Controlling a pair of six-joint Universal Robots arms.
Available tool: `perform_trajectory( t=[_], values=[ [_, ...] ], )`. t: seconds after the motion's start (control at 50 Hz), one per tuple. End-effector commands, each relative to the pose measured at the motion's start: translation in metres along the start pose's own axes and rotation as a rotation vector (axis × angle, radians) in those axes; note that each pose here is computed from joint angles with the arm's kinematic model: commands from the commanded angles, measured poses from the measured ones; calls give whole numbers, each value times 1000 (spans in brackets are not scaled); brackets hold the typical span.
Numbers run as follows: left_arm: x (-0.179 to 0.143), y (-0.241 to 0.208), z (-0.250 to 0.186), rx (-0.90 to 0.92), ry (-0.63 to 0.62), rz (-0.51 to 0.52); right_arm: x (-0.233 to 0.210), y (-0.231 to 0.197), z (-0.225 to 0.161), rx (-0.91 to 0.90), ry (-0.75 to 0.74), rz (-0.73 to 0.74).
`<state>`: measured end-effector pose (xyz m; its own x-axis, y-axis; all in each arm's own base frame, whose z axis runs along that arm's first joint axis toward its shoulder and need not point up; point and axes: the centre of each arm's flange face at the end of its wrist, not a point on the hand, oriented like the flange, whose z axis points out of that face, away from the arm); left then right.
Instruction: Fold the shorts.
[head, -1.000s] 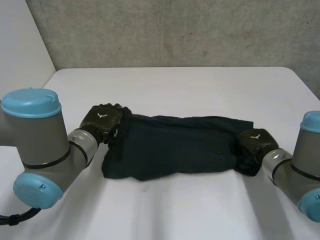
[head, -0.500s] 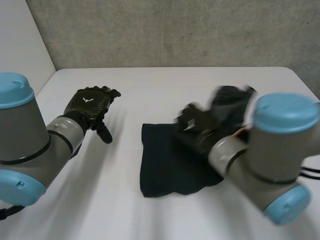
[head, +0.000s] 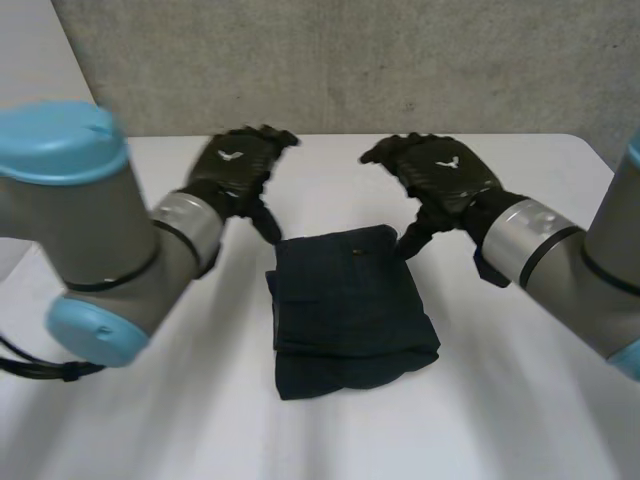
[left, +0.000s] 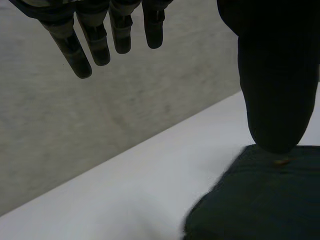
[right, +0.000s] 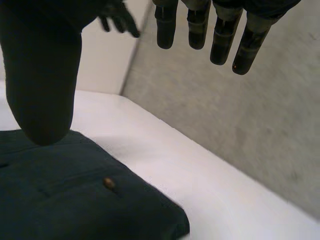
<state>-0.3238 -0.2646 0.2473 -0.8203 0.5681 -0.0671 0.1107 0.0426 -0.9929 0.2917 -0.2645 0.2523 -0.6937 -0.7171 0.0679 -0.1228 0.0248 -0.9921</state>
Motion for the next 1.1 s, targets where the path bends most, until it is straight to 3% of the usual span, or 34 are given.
perform_trajectory(
  t=[0.02,0.2,0.32,0.4,0.54,0.66,0.74,0.86,1.1],
  values=[
    [39,53,16,-152,67,8,7,50,18,-242,8,25],
    [30,112,7,-455,-79,75,16,112,35,-434,69,13],
    [30,114,0,-490,-71,80,20,110,34,-449,109,-94],
    [29,80,-5,-426,-54,87,15,80,30,-372,110,-133],
    [15,-29,-24,-136,-9,66,22,-17,16,-57,218,-161],
    [-46,-103,-44,70,-139,38,36,-101,-21,185,392,-93],
    [-68,-110,-51,64,-202,-6,54,-106,-34,151,472,-86],
    [-76,-109,-54,43,-220,-88,60,-101,-37,103,480,-74],
    [-73,-105,-55,27,-217,-89,57,-89,-35,80,474,-73]
  ],
)
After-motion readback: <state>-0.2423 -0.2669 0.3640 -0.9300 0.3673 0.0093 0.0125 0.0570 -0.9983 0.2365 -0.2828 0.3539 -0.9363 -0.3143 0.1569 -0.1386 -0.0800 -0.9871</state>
